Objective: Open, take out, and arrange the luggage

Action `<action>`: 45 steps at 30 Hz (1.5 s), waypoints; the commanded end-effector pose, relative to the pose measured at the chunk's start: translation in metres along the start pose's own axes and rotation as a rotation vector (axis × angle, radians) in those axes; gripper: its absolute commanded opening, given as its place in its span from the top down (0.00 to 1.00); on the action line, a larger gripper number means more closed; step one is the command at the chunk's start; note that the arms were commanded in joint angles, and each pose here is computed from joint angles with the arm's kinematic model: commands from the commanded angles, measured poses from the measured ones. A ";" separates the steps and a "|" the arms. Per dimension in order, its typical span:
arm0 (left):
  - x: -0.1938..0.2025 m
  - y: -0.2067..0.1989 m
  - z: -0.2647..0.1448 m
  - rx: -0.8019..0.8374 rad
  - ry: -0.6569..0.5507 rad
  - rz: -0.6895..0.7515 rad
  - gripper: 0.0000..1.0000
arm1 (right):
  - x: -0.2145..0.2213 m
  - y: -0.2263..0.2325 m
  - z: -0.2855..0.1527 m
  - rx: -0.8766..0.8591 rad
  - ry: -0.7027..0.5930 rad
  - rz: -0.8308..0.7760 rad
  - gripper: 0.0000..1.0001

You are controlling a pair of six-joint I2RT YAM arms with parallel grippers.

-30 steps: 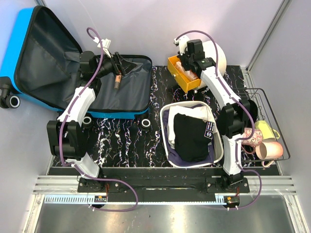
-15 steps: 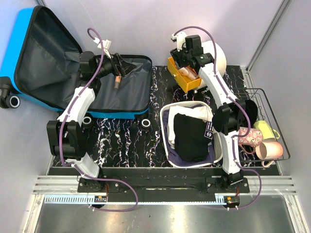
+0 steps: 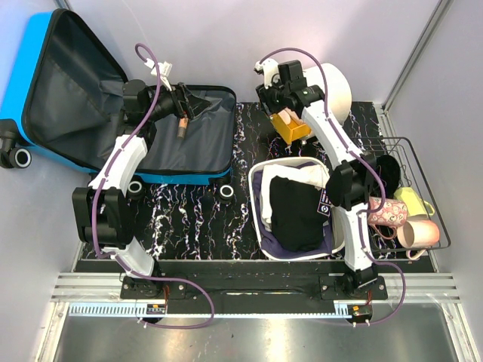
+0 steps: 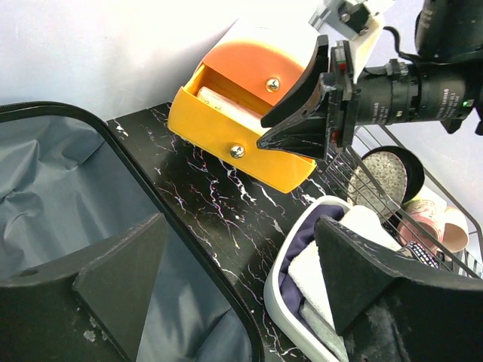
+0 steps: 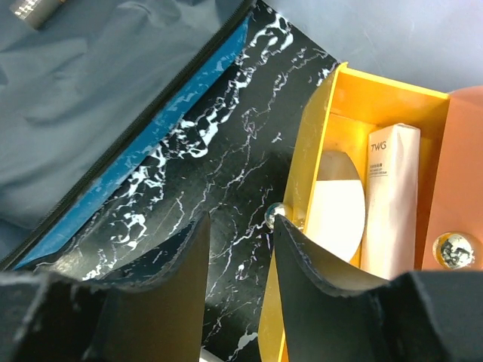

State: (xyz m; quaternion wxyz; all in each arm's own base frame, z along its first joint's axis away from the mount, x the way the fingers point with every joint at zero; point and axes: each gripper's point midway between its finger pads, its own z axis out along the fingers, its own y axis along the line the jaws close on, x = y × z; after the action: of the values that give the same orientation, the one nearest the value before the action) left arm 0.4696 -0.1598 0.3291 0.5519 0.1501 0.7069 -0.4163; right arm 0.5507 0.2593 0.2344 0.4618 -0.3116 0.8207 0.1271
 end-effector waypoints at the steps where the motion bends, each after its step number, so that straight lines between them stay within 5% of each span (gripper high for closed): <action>1: -0.020 -0.009 -0.006 0.010 -0.041 0.065 0.16 | 0.024 -0.016 0.018 0.084 0.068 -0.036 0.53; 16: -0.016 0.019 -0.005 -0.061 -0.013 0.045 0.17 | 0.032 -0.114 0.019 0.603 0.068 -0.378 0.52; 32: -0.014 0.019 -0.003 -0.040 -0.008 0.013 0.18 | -0.063 -0.014 -0.024 0.163 -0.191 -0.080 0.47; 45: -0.012 0.021 -0.006 -0.061 0.000 0.013 0.18 | 0.005 -0.007 0.035 0.153 0.020 0.109 0.45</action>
State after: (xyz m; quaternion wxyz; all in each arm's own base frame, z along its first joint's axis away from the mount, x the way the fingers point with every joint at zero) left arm 0.4820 -0.1445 0.3045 0.5289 0.1271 0.7356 -0.4038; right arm 0.5860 0.2667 0.2633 0.5283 -0.2503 0.8067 0.0869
